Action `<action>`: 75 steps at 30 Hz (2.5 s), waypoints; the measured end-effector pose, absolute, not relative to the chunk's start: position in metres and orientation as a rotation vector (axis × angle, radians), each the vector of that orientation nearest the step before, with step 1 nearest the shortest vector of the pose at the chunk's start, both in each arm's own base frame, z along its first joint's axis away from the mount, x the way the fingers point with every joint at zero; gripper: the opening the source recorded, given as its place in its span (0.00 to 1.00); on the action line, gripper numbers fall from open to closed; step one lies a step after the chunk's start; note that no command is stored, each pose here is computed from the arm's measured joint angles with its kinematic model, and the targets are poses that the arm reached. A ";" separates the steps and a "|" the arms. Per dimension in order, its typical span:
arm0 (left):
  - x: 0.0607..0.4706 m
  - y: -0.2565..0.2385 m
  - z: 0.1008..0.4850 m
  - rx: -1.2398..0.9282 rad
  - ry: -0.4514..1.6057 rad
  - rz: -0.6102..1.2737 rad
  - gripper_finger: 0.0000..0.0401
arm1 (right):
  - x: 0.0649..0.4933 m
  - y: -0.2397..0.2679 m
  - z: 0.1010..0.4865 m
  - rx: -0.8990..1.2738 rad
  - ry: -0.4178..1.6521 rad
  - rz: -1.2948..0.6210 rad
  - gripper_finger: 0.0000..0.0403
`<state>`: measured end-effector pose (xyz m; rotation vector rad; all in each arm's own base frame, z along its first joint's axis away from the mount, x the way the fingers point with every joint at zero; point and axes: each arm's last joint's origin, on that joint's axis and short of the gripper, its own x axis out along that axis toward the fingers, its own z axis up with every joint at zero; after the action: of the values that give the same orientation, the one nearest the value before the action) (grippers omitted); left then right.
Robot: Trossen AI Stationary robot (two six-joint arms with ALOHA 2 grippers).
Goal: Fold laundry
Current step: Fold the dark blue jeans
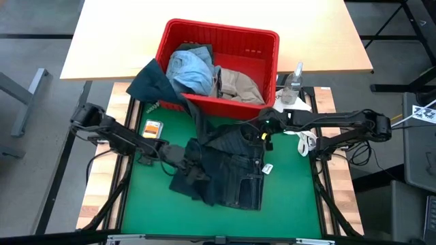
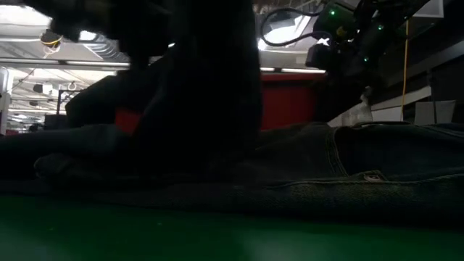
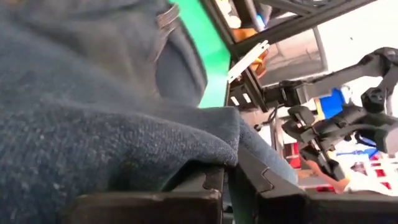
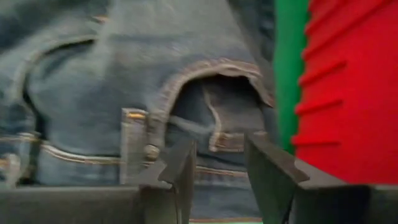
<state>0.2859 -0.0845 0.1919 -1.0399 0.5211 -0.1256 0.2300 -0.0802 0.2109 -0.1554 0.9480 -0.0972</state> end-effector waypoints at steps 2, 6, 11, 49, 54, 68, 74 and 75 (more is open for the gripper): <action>0.299 -0.085 0.197 -0.988 0.506 -0.156 0.01 | 0.231 -0.079 0.211 -0.108 0.933 -0.090 0.34; 0.330 -0.085 0.208 -0.880 0.476 -0.237 0.02 | 0.232 -0.079 0.212 -0.073 0.919 -0.092 0.34; 0.366 -0.084 0.217 -0.774 0.474 -0.347 0.02 | 0.232 -0.079 0.213 -0.072 0.909 -0.095 0.34; 0.388 -0.042 0.234 -0.295 0.385 -0.282 0.32 | 0.216 -0.066 0.250 -0.029 0.702 -0.024 0.34; 0.373 -0.034 0.258 -0.225 0.379 -0.191 0.32 | 0.222 -0.050 0.264 -0.062 0.585 0.037 0.34; 0.360 -0.042 0.270 -0.210 0.410 -0.214 0.32 | 0.232 -0.016 0.275 -0.131 0.459 0.120 0.34; 0.355 -0.047 0.261 -0.209 0.509 -0.218 0.32 | 0.236 -0.002 0.280 -0.183 0.396 0.133 0.34; 0.354 -0.048 0.260 -0.209 0.527 -0.217 0.32 | 0.236 -0.002 0.280 -0.204 0.404 0.103 0.34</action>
<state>0.3544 -0.0476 0.2596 -0.2090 0.5273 -0.2174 0.2358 -0.0020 0.2798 -0.2037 0.4043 0.1025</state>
